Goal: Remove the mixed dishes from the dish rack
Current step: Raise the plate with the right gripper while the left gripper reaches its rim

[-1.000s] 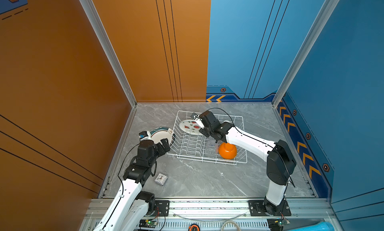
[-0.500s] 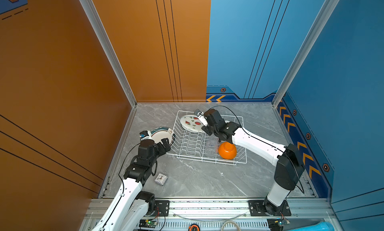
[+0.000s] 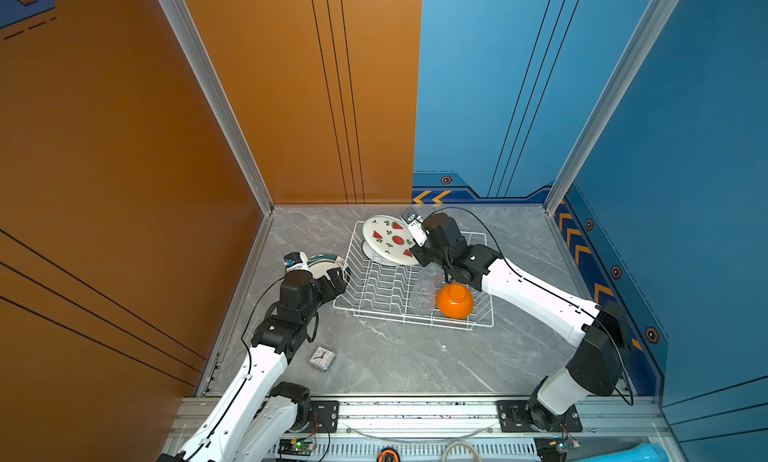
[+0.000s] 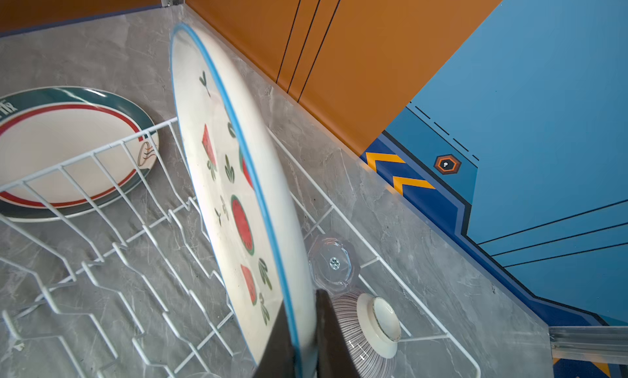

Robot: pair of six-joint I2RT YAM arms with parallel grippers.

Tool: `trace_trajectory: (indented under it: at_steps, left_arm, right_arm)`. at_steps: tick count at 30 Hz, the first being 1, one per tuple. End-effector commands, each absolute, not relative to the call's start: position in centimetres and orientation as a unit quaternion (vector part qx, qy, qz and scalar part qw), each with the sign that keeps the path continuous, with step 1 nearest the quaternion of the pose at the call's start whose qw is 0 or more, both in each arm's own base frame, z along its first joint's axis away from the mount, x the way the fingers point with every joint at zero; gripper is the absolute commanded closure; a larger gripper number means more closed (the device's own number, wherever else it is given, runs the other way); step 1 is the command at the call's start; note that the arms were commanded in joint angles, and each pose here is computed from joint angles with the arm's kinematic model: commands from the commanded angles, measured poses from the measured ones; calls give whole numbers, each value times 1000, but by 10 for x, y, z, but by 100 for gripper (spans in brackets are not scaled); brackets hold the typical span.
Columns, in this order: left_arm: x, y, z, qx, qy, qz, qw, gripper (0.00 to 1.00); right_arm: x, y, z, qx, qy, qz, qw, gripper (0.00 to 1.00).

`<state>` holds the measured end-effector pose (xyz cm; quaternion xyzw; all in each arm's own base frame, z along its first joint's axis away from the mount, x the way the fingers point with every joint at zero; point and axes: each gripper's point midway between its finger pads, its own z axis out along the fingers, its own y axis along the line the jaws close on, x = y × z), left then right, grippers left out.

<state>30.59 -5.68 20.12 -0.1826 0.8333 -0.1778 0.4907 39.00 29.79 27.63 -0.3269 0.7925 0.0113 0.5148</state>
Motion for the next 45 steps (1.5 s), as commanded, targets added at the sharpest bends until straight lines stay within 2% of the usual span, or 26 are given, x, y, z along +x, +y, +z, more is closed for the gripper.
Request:
trace_trajectory:
  at_steps: [1, 20, 31, 45]
  left_arm:
    - [316, -71, 227, -162, 816, -212, 513, 2]
    - [350, -120, 246, -127, 801, -305, 500, 2]
    - [368, -166, 252, -62, 793, -373, 478, 2]
    - [380, -206, 256, -14, 781, -430, 451, 2]
  right_arm:
    - [389, 295, 338, -256, 763, 85, 587, 100]
    - [372, 256, 348, -190, 771, 166, 585, 100]
    - [368, 233, 351, -144, 767, 230, 581, 100]
    - [361, 227, 357, -131, 750, 304, 573, 100]
